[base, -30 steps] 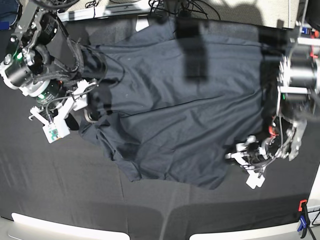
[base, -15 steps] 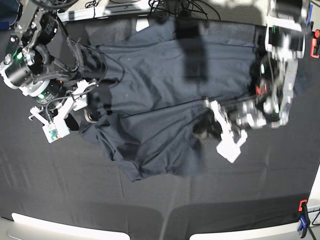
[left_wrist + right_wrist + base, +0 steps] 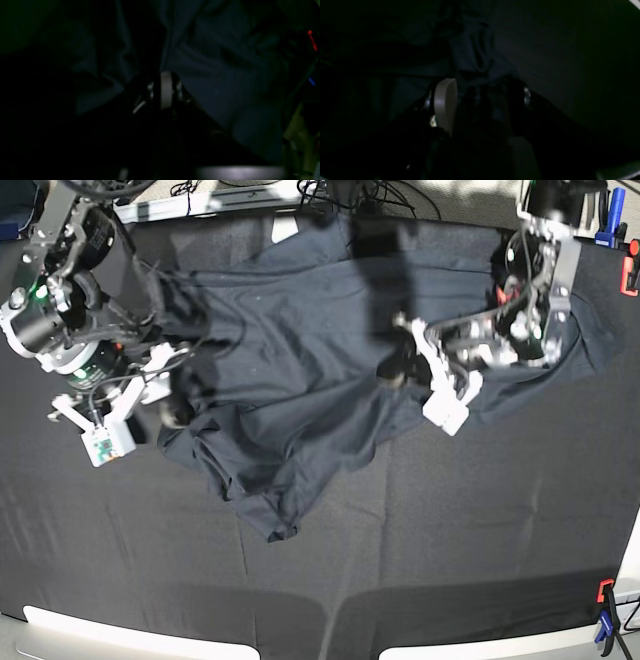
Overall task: Layout the t-shirt on the table in an organized manner, then fold the t-shirt properly
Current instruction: 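Grasp the shirt's middle with the left gripper and drag it toward its hem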
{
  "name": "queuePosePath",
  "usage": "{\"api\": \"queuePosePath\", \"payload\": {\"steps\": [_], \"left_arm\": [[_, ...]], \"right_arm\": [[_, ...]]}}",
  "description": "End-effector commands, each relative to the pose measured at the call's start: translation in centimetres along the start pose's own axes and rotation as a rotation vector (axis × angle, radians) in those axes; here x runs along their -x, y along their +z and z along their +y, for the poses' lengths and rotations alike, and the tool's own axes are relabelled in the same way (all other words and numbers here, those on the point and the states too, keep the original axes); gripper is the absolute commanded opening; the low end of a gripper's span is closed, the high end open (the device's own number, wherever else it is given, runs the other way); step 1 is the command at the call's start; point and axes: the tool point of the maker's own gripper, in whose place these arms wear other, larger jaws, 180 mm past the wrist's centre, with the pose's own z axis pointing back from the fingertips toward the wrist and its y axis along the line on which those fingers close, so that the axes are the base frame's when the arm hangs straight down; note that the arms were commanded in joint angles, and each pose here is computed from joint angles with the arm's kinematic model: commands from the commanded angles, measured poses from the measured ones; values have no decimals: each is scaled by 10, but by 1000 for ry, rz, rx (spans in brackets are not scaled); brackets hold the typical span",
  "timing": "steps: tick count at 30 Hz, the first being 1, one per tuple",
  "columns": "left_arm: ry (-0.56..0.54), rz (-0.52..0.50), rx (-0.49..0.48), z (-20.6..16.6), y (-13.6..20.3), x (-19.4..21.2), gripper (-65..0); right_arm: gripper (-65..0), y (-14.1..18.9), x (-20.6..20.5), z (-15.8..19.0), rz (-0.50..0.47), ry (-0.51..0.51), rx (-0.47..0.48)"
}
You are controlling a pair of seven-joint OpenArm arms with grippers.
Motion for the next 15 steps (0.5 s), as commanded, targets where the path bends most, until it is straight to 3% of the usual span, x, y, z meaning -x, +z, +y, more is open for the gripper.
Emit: {"api": "queuePosePath", "payload": {"steps": [1,4,6,9,15], "left_arm": [[-7,-52,25,-3,4,-18,-548],[27,-85,66,-8,7,-28,-422],[23,-110,82,-13,8,-37,-378],[-30,-146,92,-23,13,-54,-379],[-177,-249,103,-39,26,-109,-379]], "right_arm": [[-336,3,-11,-16,-47,-17,63],[-336,7,11,-51,9,-94,180],[-336,12,26,-69,23,-165,211],[-336,23,37,-86,-3,-254,220],[-336,33,45,-83,-24,-284,164]]}}
